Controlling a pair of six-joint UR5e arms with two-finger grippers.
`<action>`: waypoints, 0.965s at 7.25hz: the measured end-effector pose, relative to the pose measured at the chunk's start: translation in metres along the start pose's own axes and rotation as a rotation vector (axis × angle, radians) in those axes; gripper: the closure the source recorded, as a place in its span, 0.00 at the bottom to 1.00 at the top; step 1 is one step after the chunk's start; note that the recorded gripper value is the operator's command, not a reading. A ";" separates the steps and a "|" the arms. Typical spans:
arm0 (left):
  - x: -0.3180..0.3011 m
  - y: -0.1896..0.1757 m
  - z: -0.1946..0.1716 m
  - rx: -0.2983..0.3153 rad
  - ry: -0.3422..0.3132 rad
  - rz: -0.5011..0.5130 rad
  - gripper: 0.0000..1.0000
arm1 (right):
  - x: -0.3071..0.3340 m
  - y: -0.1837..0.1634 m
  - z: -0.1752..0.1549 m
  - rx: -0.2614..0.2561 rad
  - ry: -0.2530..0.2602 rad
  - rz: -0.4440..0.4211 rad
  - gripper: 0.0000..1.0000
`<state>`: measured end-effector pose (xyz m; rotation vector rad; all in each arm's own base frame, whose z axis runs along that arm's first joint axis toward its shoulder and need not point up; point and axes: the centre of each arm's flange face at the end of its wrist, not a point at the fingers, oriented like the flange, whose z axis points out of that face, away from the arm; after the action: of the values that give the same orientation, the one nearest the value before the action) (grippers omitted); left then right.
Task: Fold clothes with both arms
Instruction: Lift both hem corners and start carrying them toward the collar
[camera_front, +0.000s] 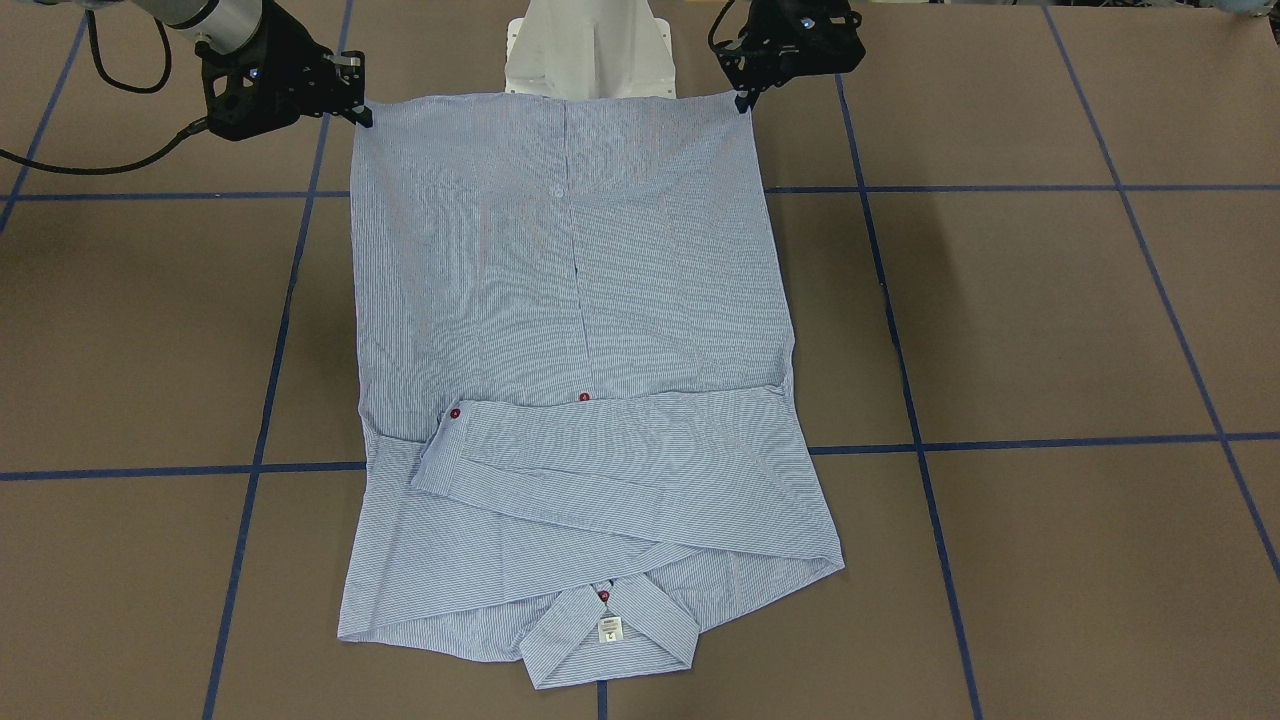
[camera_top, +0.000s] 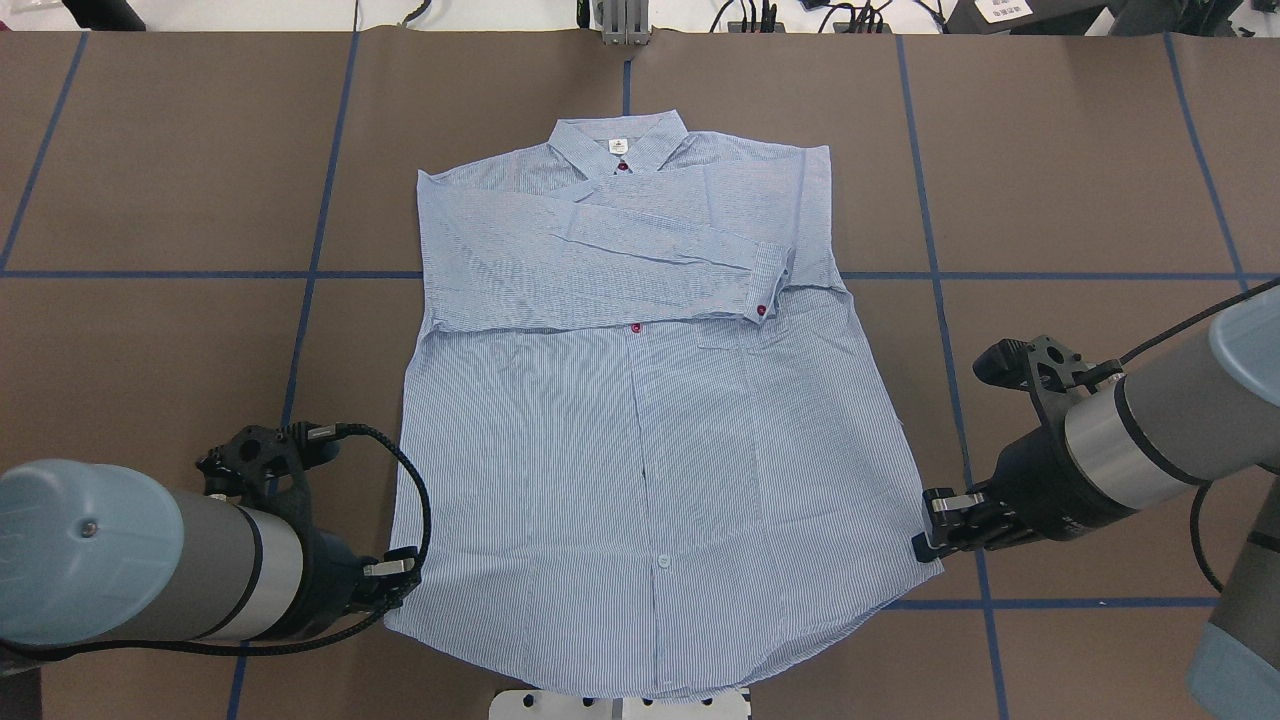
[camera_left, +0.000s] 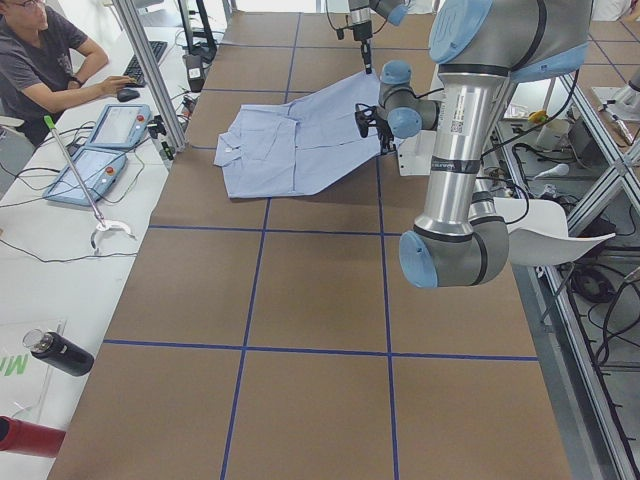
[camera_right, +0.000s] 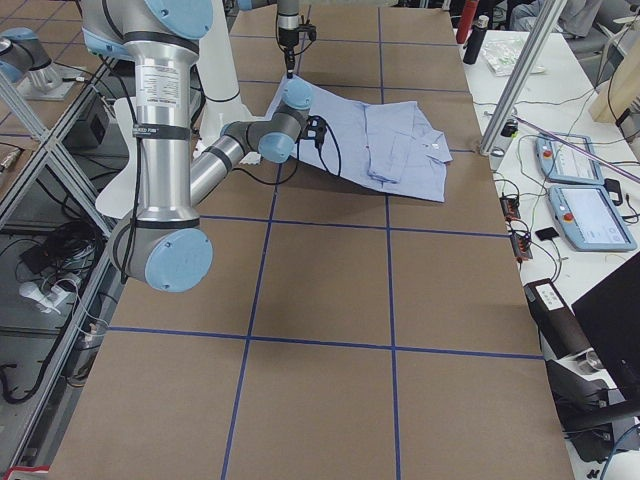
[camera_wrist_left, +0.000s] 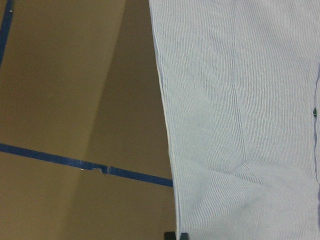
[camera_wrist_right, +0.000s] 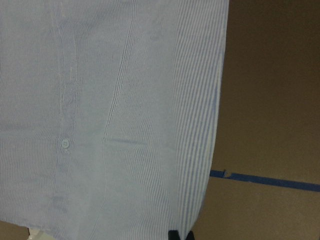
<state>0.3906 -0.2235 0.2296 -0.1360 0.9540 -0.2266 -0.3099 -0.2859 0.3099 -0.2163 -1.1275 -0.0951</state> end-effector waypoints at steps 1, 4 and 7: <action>-0.006 0.000 -0.001 -0.001 -0.006 0.001 1.00 | 0.002 -0.001 -0.001 0.000 0.001 0.006 1.00; -0.011 -0.001 0.004 -0.001 -0.023 -0.001 1.00 | 0.014 -0.018 -0.001 0.024 0.017 0.040 1.00; -0.011 -0.002 0.005 -0.002 -0.025 0.000 1.00 | 0.022 -0.028 0.001 0.035 0.028 0.061 1.00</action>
<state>0.3888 -0.2223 0.2413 -0.1404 0.9299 -0.2229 -0.3063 -0.3126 0.3335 -0.2176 -1.0925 -0.0246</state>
